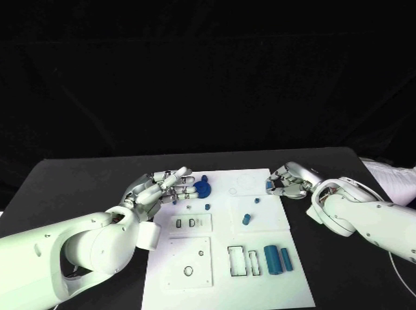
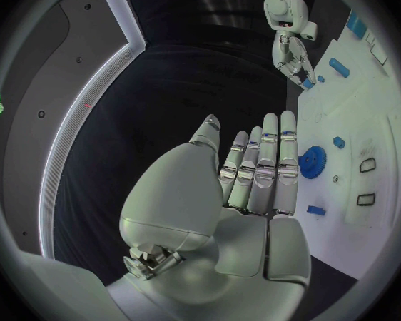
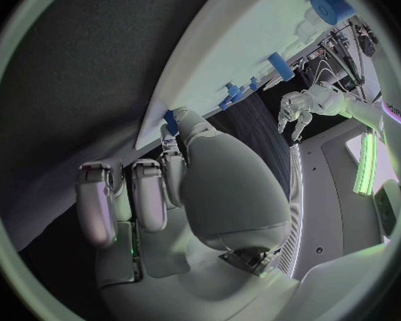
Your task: Assemble the parts on the task board
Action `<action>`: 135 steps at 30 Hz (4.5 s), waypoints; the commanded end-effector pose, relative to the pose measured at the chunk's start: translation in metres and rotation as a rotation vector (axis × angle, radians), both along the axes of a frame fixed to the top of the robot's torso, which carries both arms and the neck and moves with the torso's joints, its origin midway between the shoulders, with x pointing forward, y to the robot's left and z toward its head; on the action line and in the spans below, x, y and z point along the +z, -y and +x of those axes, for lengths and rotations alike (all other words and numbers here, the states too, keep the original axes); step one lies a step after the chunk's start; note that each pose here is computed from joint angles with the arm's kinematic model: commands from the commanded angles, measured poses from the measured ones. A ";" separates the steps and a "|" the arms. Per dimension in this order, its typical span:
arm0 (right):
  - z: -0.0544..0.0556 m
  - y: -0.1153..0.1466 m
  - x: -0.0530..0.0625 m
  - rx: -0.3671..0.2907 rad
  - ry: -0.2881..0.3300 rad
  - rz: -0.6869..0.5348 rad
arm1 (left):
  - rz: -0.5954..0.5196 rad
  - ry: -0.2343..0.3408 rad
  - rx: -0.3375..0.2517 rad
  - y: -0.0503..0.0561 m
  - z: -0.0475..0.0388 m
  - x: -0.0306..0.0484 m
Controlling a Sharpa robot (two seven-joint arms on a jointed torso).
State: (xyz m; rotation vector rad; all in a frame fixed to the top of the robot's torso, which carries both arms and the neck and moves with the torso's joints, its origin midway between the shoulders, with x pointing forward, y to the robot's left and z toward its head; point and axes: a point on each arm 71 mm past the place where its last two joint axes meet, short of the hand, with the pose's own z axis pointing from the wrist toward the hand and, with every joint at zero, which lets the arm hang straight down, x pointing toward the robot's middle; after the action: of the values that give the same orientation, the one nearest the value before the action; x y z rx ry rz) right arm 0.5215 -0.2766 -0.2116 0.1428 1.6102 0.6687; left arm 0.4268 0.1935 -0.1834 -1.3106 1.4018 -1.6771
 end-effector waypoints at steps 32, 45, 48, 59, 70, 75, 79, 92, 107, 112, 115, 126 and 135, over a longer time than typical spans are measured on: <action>-0.047 -0.145 0.021 0.188 -0.008 -0.011 | 0.003 0.014 0.025 -0.009 0.0102 -0.0035; -0.070 -0.190 -0.006 0.272 -0.022 -0.098 | 0.012 0.017 0.044 -0.016 0.0136 -0.0048; -0.073 -0.196 -0.010 0.281 -0.020 -0.110 | 0.012 0.017 0.045 -0.016 0.0139 -0.0049; -0.078 -0.208 -0.017 0.299 -0.026 -0.120 | 0.013 0.015 0.044 -0.016 0.0139 -0.0051; -0.078 -0.207 -0.022 0.285 -0.038 -0.147 | 0.012 0.013 0.041 -0.016 0.0135 -0.0051; -0.078 -0.206 -0.023 0.283 -0.043 -0.162 | 0.012 0.012 0.040 -0.016 0.0136 -0.0051; -0.079 -0.206 -0.023 0.287 -0.048 -0.174 | 0.012 0.012 0.040 -0.016 0.0136 -0.0051; -0.079 -0.202 -0.026 0.275 -0.066 -0.223 | 0.012 0.012 0.039 -0.016 0.0134 -0.0051; -0.080 -0.201 -0.026 0.260 -0.072 -0.234 | 0.012 0.012 0.039 -0.017 0.0134 -0.0051; -0.079 -0.201 -0.025 0.254 -0.064 -0.226 | 0.012 0.011 0.039 -0.017 0.0134 -0.0051; -0.079 -0.201 -0.025 0.252 -0.059 -0.219 | 0.012 0.011 0.038 -0.017 0.0134 -0.0052; -0.080 -0.202 -0.017 0.232 0.011 -0.133 | 0.012 0.009 0.037 -0.017 0.0137 -0.0055; -0.089 -0.194 0.007 0.336 0.115 0.112 | 0.073 0.000 0.008 -0.019 0.0155 -0.0088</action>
State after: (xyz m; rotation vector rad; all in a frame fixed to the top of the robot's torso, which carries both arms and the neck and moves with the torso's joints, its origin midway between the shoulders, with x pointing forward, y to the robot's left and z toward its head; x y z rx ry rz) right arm 0.4369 -0.0852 -0.2154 -0.1145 1.5957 0.8344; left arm 0.4428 0.2147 -0.1919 -1.3186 1.3827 -1.6012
